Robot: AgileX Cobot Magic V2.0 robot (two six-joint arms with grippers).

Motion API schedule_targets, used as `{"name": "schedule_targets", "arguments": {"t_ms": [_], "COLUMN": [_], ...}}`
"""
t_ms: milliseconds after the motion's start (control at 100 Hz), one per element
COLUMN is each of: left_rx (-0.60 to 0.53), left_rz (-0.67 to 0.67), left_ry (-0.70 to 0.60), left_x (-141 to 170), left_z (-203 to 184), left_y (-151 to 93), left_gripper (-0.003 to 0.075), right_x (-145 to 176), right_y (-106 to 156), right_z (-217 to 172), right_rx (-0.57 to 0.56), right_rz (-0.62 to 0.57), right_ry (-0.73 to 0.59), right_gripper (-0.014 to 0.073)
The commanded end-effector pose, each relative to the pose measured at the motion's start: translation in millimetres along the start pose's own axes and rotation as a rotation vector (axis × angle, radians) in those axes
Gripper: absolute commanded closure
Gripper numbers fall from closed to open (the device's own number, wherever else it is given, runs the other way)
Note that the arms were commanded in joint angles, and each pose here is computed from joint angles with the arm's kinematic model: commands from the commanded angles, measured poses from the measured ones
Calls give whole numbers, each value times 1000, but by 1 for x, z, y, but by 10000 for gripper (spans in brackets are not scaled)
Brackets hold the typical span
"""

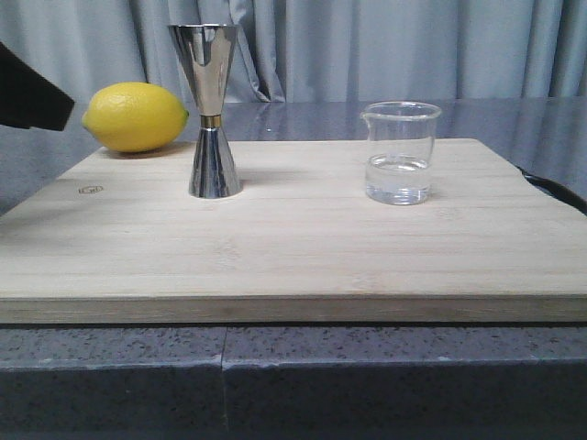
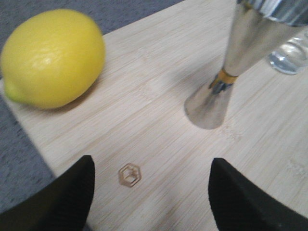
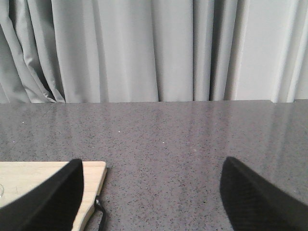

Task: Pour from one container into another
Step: 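Reach the left gripper to the steel jigger and grasp its waist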

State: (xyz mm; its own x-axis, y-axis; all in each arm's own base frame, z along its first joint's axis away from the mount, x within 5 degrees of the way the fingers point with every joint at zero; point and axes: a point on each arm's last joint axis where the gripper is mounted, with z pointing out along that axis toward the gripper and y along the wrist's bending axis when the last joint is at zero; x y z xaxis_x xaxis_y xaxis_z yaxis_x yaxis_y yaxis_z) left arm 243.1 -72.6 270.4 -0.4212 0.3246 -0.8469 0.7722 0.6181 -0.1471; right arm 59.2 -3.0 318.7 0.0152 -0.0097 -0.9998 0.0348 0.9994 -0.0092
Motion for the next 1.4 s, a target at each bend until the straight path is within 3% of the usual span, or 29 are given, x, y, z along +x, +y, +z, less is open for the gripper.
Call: {"name": "schedule_targets", "arguments": {"t_ms": [0, 170, 320, 750, 1050, 1390], "left_rx": [81, 249, 324, 417, 467, 473], "left_rz": [54, 101, 128, 171, 166, 173], "left_ry": [-139, -252, -295, -441, -445, -466], "left_x": [-19, -18, -13, -13, -20, -26], "left_z": [-1, 17, 31, 64, 91, 94], "left_y": [-3, -2, 0, -7, -9, -12], "left_gripper": [262, 262, 262, 262, 262, 281], "right_x": [-16, -16, -16, -16, -16, -16], "right_y": [0, 0, 0, 0, 0, 0], "right_z": [1, 1, 1, 1, 1, 1], "right_rx": [-1, -1, -1, -1, -1, -1], "right_rz": [-21, -21, -21, -21, -21, -21], "right_ry": [-87, -87, -87, -87, -87, -87], "right_gripper": [62, 62, 62, 62, 62, 62]}}
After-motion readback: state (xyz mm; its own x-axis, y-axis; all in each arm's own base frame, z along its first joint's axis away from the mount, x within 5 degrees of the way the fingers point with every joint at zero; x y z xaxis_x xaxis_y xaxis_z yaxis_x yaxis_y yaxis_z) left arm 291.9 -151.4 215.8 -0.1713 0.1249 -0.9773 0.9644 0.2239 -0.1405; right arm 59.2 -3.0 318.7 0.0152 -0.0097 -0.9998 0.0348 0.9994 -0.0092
